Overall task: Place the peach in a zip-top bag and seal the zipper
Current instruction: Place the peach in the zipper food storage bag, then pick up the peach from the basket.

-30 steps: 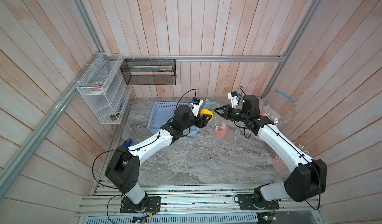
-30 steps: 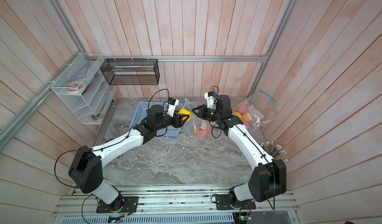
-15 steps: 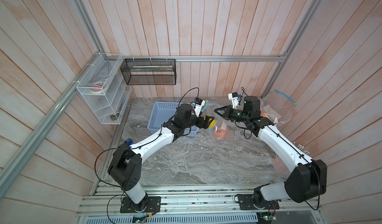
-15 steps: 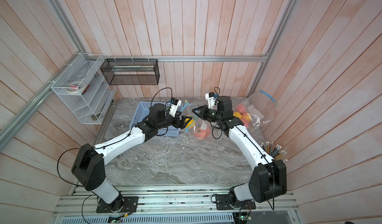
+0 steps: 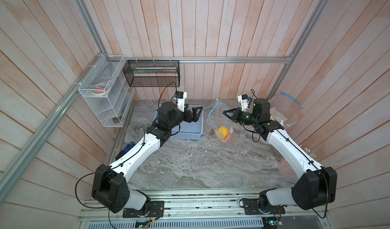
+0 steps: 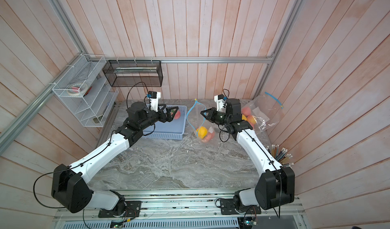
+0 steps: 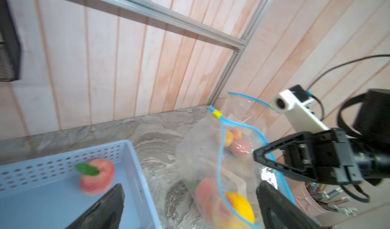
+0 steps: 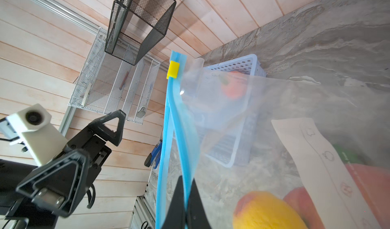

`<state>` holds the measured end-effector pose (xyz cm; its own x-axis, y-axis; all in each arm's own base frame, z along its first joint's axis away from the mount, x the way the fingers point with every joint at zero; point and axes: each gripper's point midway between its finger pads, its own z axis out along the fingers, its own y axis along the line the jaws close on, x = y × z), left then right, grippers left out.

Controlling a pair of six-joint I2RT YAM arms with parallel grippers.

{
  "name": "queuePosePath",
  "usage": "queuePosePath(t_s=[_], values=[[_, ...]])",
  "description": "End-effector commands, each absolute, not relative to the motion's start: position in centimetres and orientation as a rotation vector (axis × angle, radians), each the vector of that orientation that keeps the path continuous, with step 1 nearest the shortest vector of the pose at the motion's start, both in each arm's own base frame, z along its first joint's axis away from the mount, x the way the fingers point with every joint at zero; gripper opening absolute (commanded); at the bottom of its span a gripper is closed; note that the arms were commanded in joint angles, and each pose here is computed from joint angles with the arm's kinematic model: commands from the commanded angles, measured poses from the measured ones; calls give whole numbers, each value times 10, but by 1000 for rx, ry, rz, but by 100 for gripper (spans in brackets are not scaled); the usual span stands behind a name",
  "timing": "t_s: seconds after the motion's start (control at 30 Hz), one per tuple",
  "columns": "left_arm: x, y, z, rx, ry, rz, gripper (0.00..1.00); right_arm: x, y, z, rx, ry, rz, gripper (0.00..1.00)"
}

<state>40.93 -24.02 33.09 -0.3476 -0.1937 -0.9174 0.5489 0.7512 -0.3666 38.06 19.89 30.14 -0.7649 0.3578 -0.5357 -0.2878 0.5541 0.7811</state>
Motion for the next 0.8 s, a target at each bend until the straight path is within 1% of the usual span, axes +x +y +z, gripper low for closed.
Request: queuePosePath(t_s=[0.0,0.2,0.47,0.63,0.77], values=[[429,-209,286,131,1896,-719,100,382,180,322,45,2071,1136,0],[457,-191,228,31,2061,-675,100,383,146,339,74,2055,986,0],[498,-205,177,8,2169,-672,100,372,101,357,133,2048,800,0],[531,-212,147,16,2221,-623,100,369,96,354,147,2068,764,0],[553,-222,129,58,2253,-599,99,373,105,335,144,2095,830,0]])
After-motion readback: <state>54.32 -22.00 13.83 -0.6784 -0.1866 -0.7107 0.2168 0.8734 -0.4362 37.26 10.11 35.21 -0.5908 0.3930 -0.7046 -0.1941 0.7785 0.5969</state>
